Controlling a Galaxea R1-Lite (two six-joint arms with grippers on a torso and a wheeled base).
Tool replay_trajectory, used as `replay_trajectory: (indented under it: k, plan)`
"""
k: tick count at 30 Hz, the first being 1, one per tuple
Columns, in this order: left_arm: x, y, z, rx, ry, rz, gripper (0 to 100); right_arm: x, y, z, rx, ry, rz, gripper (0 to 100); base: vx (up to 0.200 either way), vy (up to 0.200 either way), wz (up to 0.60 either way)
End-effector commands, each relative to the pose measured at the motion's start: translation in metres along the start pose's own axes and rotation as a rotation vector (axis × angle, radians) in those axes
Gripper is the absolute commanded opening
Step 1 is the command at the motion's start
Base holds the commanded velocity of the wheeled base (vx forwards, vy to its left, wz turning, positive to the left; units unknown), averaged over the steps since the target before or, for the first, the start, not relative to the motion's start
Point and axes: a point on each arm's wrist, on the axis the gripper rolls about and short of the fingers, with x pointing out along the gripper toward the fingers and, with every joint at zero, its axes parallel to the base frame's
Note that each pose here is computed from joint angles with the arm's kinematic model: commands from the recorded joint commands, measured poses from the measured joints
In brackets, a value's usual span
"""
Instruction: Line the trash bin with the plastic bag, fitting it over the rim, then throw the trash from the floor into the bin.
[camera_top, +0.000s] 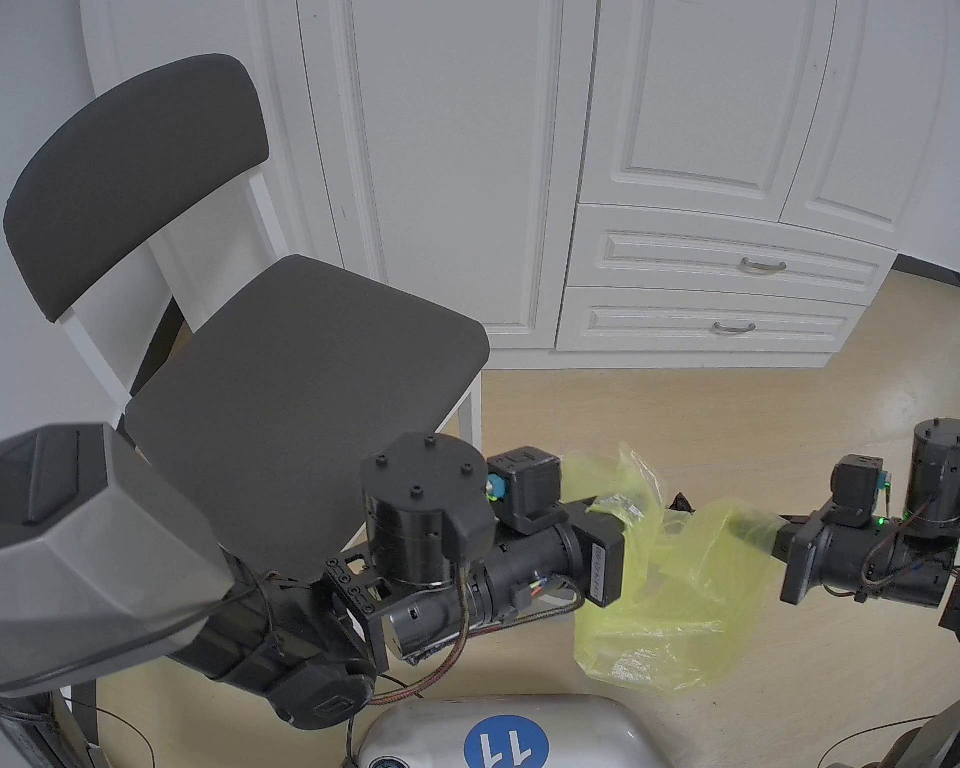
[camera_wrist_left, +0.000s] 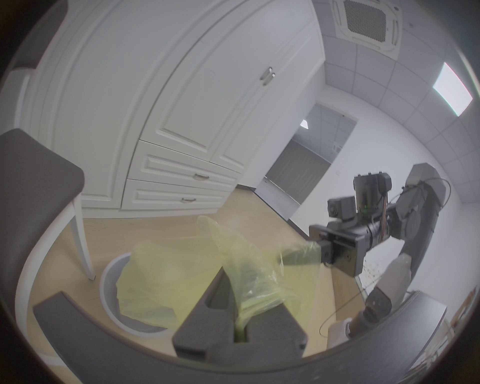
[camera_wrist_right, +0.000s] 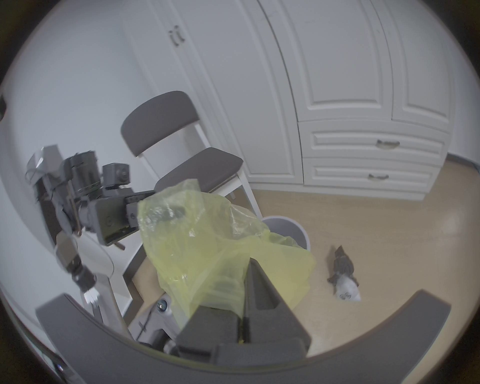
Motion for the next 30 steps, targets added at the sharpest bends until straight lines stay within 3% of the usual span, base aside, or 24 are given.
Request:
replay_trajectory:
  k: [1, 5, 9, 13, 22, 26, 30]
  plan:
    - [0.004, 0.028, 0.004, -0.037, -0.065, 0.069, 0, 0.04, -0.005, 0.001, 0.109, 0.068, -0.022, 0, 0.0, 0.0, 0.0]
    - [0.005, 0.05, 0.004, -0.048, -0.077, 0.118, 0, 0.057, -0.008, 0.002, 0.197, 0.086, -0.029, 0, 0.0, 0.0, 0.0]
    - [0.014, 0.069, -0.01, -0.178, -0.055, 0.157, 0, 0.083, -0.015, -0.004, 0.315, 0.107, -0.045, 0, 0.0, 0.0, 0.0]
    - [0.03, 0.078, -0.021, -0.263, -0.038, 0.167, 0, 0.097, -0.021, -0.016, 0.331, 0.133, -0.06, 0, 0.0, 0.0, 0.0]
    - [0.047, 0.094, -0.033, -0.302, 0.003, 0.201, 0, 0.13, -0.04, -0.041, 0.367, 0.22, -0.108, 0, 0.0, 0.0, 0.0]
    - [0.061, 0.114, -0.036, -0.408, -0.037, 0.219, 0, 0.139, -0.055, -0.047, 0.387, 0.19, -0.134, 0, 0.0, 0.0, 0.0]
    - [0.067, 0.134, -0.038, -0.428, -0.051, 0.248, 0, 0.148, -0.065, -0.052, 0.412, 0.136, -0.144, 0, 0.0, 0.0, 0.0]
